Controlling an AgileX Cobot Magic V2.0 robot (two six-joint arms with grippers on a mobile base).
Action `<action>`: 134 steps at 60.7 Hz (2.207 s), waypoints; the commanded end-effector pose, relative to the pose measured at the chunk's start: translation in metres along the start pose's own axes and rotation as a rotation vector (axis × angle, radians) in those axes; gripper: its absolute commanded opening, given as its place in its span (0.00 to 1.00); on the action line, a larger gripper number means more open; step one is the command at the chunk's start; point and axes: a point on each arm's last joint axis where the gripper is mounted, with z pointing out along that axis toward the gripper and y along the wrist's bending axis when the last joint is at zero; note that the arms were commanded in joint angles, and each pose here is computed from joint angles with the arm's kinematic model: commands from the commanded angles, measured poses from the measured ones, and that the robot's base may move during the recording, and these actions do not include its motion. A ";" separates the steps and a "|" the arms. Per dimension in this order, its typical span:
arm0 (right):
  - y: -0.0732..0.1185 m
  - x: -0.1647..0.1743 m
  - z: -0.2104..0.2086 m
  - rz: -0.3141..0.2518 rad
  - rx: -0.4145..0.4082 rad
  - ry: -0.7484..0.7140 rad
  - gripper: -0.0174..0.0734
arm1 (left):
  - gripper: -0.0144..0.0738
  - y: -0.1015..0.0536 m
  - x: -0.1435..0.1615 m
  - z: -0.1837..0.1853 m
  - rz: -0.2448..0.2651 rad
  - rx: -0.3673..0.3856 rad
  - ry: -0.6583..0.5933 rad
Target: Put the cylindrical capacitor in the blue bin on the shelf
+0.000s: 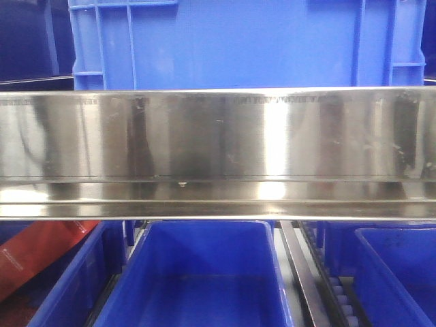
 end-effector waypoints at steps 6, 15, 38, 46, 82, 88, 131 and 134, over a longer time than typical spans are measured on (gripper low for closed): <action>-0.001 -0.003 -0.002 -0.008 0.006 -0.039 0.03 | 0.04 -0.040 -0.025 0.052 0.055 0.159 0.030; -0.001 -0.003 -0.002 -0.008 0.006 -0.039 0.03 | 0.04 -0.076 -0.020 0.109 0.099 0.242 0.103; 0.000 -0.003 -0.002 0.003 -0.001 -0.038 0.03 | 0.08 -0.113 0.024 0.209 0.132 0.283 0.249; 0.000 -0.003 -0.002 0.008 -0.005 -0.037 0.03 | 0.34 -0.114 0.029 0.216 0.138 0.279 0.266; 0.001 -0.003 -0.002 0.014 -0.008 -0.037 0.03 | 0.35 -0.103 -0.007 0.157 0.129 0.286 0.178; 0.001 -0.003 -0.002 0.016 -0.010 -0.035 0.03 | 0.19 -0.096 -0.016 0.129 0.154 0.271 0.183; 0.002 0.003 -0.002 0.015 -0.017 0.030 0.03 | 0.04 -0.034 0.078 -0.076 -0.007 0.124 -0.008; 0.002 0.003 -0.002 0.015 -0.017 0.032 0.03 | 0.04 -0.030 0.091 -0.089 -0.022 0.110 -0.026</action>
